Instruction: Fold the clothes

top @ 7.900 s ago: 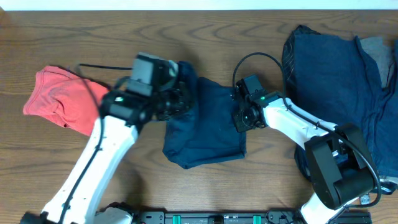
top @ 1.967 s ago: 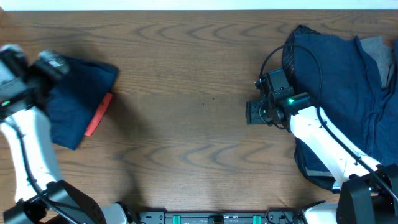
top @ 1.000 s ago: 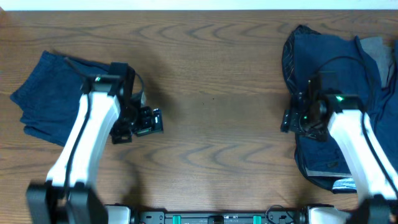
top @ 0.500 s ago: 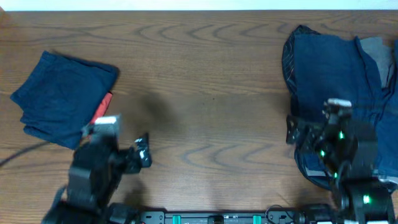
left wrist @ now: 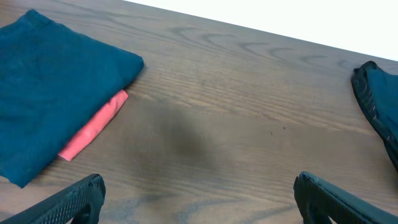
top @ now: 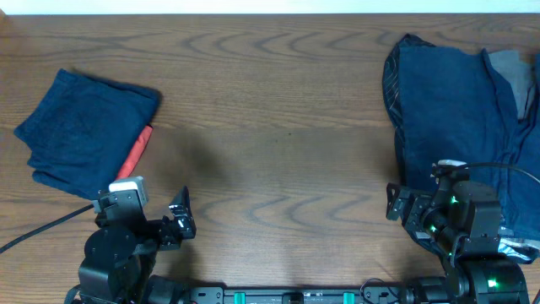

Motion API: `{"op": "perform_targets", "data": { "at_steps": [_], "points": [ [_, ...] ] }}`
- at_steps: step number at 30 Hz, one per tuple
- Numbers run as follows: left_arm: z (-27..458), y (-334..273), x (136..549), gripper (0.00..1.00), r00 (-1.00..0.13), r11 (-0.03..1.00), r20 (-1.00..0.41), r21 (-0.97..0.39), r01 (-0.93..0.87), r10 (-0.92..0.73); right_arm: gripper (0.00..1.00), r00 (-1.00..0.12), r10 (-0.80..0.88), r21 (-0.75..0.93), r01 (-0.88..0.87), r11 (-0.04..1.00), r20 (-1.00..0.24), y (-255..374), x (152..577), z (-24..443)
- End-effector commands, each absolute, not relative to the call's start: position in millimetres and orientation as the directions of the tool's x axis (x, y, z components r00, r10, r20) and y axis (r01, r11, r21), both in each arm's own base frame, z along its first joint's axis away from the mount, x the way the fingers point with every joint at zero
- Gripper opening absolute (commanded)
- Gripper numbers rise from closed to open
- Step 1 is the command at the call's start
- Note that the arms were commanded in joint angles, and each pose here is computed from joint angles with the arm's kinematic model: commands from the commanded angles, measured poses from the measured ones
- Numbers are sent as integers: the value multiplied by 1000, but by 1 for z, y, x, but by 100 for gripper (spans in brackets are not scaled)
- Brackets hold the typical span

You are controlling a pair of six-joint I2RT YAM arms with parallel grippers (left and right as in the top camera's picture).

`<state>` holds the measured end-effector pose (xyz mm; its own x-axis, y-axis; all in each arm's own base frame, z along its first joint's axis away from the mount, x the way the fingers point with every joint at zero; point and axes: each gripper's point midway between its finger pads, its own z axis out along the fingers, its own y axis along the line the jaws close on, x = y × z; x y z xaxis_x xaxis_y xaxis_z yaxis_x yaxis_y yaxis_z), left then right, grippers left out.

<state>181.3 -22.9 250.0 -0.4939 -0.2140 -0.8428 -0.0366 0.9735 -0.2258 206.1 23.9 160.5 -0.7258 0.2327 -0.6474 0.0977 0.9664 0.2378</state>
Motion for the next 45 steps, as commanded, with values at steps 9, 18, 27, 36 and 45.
{"op": "perform_targets", "data": {
  "at_steps": [9,18,27,36,45],
  "points": [
    [249,-21,181,98,-490,974,-844,-222,-47,-216,99,-750,223,219,107,970,-622,22,199,153],
    [249,-21,181,98,-490,974,-844,-222,-47,-216,99,-597,72,135,-61,989,-799,27,218,181],
    [249,-21,181,98,-490,974,-844,-222,-47,-216,99,-293,68,123,-172,977,-954,38,223,184],
    [249,-21,181,98,-490,974,-844,-222,-47,-216,99,-13,35,37,-206,978,-999,40,237,192],
    [249,-21,181,98,-490,974,-844,-222,-47,-216,99,-59,-46,-35,-182,983,-997,36,243,158]
  ]
}}
